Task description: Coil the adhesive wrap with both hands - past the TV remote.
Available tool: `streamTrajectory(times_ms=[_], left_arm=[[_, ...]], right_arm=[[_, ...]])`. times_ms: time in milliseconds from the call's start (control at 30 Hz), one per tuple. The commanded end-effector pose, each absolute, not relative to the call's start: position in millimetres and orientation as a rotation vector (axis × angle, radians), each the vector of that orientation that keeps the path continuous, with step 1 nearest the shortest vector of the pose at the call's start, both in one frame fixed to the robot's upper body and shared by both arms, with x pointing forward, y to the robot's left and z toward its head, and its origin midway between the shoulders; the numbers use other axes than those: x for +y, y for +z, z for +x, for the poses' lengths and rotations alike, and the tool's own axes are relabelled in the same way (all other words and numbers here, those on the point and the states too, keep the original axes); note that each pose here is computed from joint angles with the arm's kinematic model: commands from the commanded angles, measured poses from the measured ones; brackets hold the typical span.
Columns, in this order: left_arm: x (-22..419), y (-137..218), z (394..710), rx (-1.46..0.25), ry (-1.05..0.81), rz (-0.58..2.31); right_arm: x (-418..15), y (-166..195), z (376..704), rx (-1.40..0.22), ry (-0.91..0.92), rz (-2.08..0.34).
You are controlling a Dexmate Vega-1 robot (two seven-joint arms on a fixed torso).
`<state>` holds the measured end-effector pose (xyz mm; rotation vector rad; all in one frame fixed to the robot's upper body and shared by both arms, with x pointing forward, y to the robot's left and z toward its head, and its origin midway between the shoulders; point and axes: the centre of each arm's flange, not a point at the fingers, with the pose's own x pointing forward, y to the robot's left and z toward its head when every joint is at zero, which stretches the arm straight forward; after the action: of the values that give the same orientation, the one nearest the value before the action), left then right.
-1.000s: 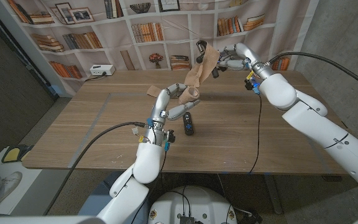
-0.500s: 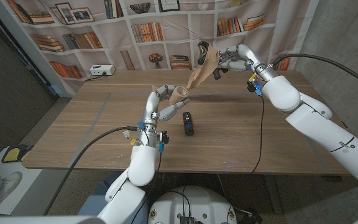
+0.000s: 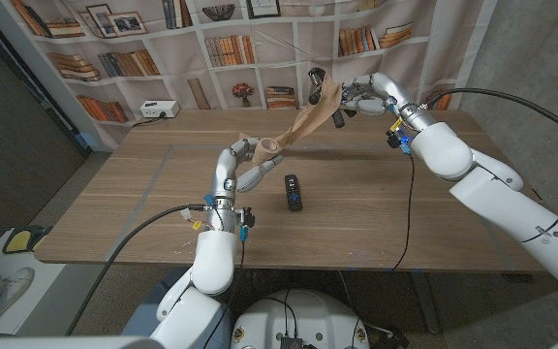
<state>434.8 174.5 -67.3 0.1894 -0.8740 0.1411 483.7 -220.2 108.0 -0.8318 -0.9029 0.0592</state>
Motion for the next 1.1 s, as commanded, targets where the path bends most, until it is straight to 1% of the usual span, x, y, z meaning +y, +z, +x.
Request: streamTrajectory(times_ms=[33, 300, 733, 1100], left_arm=[[190, -77, 439, -0.833, 0.175, 0.161], [206, -72, 443, -0.833, 0.227, 0.161], [222, -84, 455, -0.770, 0.264, 0.127], [226, -82, 463, -0.756, 0.278, 0.144]], right_arm=[[-220, 98, 479, -0.889, 0.087, -0.849], [-213, 96, 477, -0.888, 0.118, -0.852], [-206, 86, 471, -0.879, 0.150, -0.870], [-201, 78, 467, -0.875, 0.199, -0.875]])
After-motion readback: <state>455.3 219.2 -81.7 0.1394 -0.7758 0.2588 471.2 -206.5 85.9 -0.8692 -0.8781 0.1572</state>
